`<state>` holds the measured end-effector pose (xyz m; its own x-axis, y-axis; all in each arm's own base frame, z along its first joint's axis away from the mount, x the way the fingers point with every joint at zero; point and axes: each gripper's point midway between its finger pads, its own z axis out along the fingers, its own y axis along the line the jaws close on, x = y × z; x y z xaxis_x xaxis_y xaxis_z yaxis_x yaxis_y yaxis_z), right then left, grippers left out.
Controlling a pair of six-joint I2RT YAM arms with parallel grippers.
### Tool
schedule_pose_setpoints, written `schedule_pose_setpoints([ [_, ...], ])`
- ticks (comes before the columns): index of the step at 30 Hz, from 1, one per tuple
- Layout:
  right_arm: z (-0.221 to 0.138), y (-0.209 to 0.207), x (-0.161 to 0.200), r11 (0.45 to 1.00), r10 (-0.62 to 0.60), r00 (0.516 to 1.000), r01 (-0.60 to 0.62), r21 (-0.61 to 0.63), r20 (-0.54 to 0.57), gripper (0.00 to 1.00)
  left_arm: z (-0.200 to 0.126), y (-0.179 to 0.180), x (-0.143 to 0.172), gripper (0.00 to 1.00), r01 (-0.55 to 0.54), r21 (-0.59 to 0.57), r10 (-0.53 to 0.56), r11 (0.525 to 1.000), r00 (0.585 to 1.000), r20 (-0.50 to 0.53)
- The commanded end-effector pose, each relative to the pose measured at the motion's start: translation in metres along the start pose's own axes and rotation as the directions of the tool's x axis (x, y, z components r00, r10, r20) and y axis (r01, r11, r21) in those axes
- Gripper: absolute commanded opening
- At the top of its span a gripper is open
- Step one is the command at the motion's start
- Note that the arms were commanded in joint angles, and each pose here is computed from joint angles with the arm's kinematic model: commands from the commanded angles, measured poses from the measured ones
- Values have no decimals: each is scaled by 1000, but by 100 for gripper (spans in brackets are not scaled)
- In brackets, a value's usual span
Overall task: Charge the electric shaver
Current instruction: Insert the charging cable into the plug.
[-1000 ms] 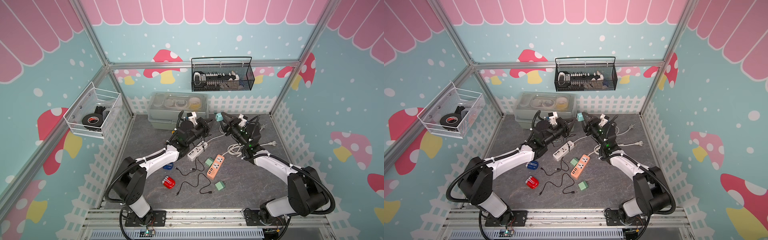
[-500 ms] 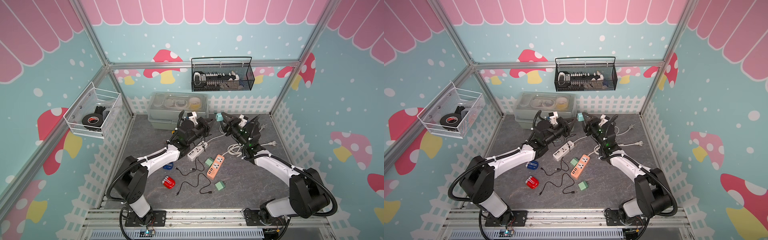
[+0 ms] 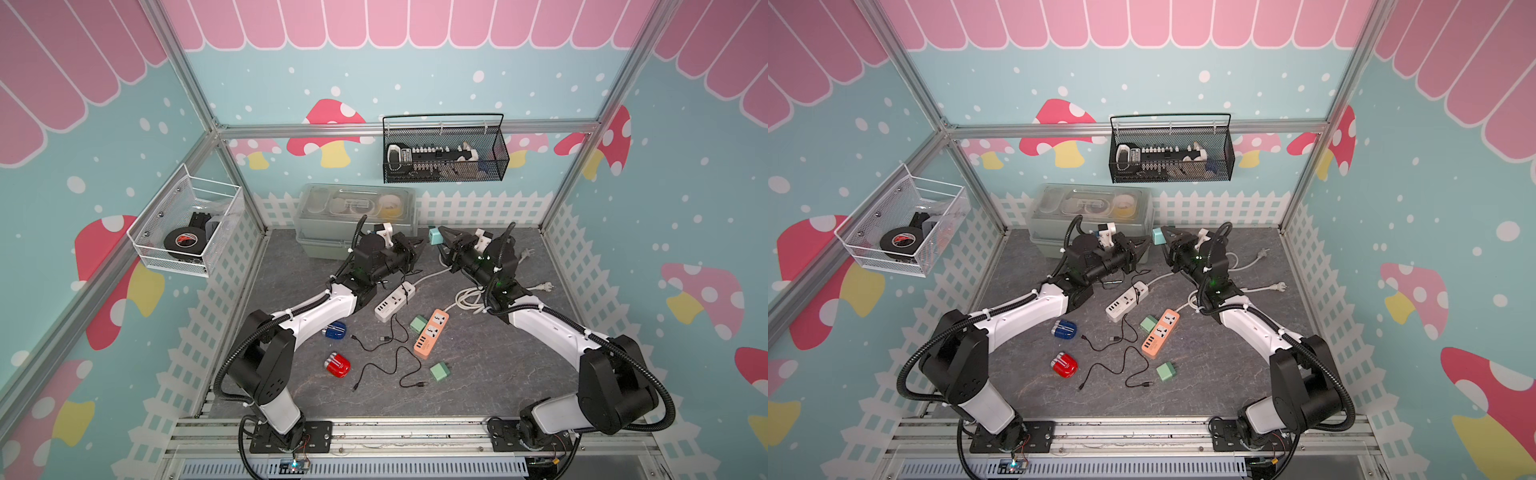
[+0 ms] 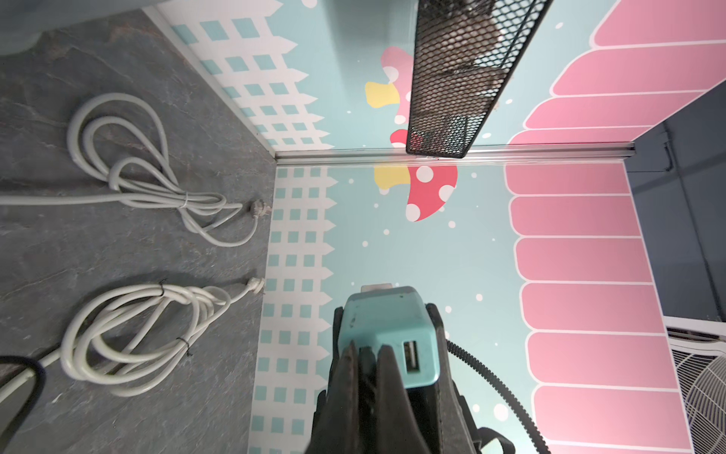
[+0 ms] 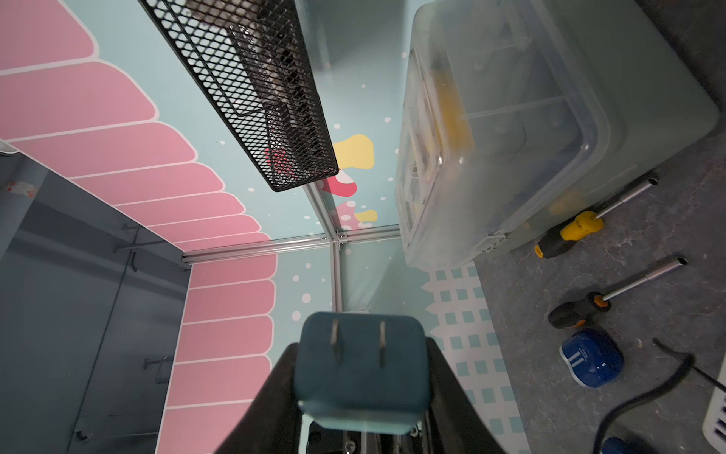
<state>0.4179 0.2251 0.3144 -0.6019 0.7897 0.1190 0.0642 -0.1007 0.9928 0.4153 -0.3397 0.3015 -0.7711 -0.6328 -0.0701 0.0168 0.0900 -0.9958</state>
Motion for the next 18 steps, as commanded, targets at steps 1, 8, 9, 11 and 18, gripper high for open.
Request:
schedule_pose_setpoints([
  [1,-11,58,55,988,-95,976,70,-135,-194,0,0,20,10,0,2,-116,-7,993,999,-40],
  [8,-5,64,61,982,-98,971,59,-180,-217,0,6,20,5,0,91,-103,-93,991,996,-15],
  [9,-4,63,64,984,-93,970,55,-172,-225,0,8,19,5,0,90,-99,-92,991,996,-17],
  [11,-4,60,67,985,-82,970,44,-168,-229,0,11,18,4,0,90,-91,-92,992,996,-17],
  [18,-6,50,60,990,-52,982,28,-135,-182,0,14,15,7,0,94,-40,-95,995,995,-29],
])
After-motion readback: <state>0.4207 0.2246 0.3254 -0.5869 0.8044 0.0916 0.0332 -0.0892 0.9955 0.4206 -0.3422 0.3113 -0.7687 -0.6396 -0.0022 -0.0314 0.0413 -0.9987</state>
